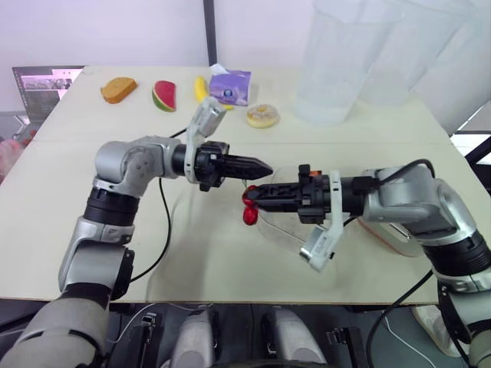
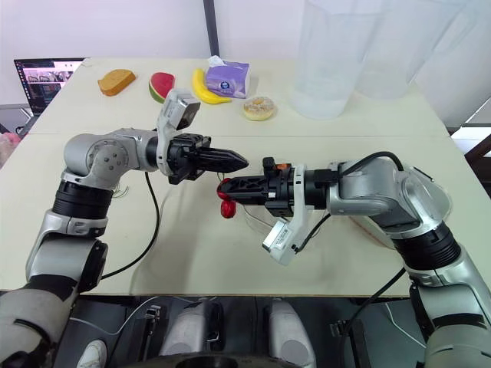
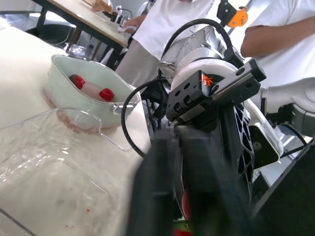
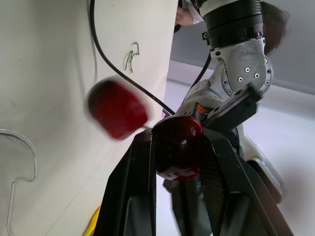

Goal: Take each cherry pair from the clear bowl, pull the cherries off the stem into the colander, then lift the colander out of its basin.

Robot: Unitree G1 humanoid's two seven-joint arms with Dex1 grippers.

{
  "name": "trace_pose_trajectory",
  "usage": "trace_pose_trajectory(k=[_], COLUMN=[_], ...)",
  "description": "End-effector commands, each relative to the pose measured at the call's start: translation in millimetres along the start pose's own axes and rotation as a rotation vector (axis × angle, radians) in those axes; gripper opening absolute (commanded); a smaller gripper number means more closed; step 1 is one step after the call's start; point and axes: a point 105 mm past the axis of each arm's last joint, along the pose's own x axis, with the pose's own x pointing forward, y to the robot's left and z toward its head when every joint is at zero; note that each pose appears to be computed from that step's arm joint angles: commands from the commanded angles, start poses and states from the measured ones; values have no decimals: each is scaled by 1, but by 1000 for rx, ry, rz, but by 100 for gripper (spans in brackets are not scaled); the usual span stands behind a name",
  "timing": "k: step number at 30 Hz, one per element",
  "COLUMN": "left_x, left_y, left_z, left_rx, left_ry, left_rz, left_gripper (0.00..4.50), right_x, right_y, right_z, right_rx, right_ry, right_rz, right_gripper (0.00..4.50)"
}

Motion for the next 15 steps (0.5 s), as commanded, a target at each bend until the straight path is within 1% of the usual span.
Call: trace_pose_trajectory(k=[1, 5, 10, 13, 15], left_x=[-2, -3, -1, -3, -6], left_y=[-5, -5, -2, -1, -1], left_z=[7, 7, 12, 20, 31], left_rx=[38, 41, 44, 36, 11], left_ry=[9, 11, -12, -48, -110], left_rz=[0, 3, 14, 20, 21], left_gripper=[5, 5, 5, 5, 5], right_x=[-3, -3, -3, -4, -4], right_y=[-9, -8, -7, -6, -6], right_z=[0, -2, -2, -4, -5], right_rx=[-25, -20, -12, 6, 25], right_ry=[9, 17, 23, 31, 42], right_rz=[-23, -18, -15, -15, -23], right_gripper=[82, 82, 82, 82, 82])
